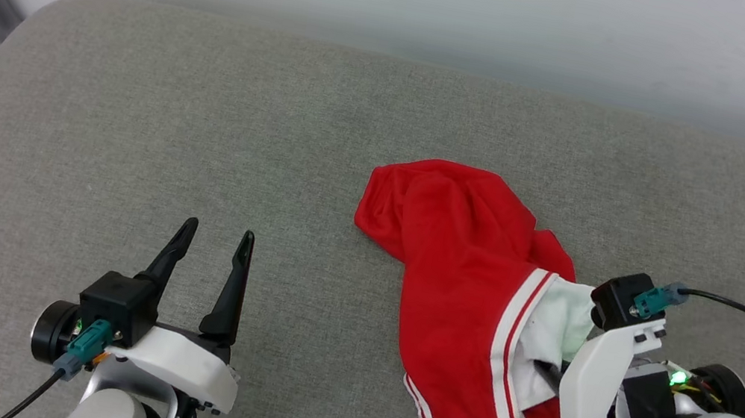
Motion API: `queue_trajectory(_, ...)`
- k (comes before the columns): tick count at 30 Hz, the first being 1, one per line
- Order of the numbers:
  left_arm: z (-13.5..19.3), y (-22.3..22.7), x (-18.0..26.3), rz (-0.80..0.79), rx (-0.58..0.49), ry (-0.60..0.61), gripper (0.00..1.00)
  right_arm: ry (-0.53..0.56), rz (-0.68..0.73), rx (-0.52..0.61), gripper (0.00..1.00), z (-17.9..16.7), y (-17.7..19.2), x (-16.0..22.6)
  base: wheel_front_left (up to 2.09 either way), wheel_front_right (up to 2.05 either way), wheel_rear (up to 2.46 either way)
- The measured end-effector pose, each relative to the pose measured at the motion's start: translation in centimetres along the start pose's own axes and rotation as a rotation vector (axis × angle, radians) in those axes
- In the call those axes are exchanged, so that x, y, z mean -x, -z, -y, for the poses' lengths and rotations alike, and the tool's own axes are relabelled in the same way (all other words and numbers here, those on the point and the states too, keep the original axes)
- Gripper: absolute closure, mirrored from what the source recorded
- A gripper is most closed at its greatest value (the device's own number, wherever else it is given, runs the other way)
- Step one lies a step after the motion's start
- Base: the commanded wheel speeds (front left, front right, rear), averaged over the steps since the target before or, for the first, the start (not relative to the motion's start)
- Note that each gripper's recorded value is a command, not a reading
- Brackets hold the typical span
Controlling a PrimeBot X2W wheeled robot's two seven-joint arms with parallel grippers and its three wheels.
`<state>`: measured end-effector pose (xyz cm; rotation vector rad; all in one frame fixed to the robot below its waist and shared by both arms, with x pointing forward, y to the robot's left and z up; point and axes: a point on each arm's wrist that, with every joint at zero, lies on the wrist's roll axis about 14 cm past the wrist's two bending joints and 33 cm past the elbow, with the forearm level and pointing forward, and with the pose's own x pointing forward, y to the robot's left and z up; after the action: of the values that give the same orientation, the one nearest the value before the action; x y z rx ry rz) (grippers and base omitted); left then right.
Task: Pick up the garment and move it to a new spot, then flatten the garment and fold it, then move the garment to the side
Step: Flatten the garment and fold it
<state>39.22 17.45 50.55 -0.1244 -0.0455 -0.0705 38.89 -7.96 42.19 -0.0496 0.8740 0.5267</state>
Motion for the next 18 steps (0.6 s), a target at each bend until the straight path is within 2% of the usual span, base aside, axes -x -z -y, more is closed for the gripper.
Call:
queue_trajectory(6, 0.1, -0.1, -0.1, 0.002, 0.000, 0.003, 0.00, 0.033, 0.110, 0.057, 1.00, 1.0, -3.2, 1.5, 0.00, 0.00, 0.00)
queue_trajectory(12, 0.8, -0.2, -0.5, 0.010, 0.003, 0.022, 0.00, 0.194, 0.296, 0.104, 1.00, 5.2, -7.9, 5.4, 0.00, 0.00, 0.00)
queue_trajectory(16, 1.5, -0.1, -0.8, 0.009, 0.011, 0.040, 0.00, 0.334, 0.357, 0.023, 1.00, 9.9, -8.1, 7.9, 0.00, 0.00, 0.00)
queue_trajectory(18, 1.5, 0.0, -0.9, 0.006, 0.013, 0.041, 0.00, 0.393, 0.338, -0.040, 1.00, 12.2, -6.4, 8.5, 0.00, 0.00, 0.00)
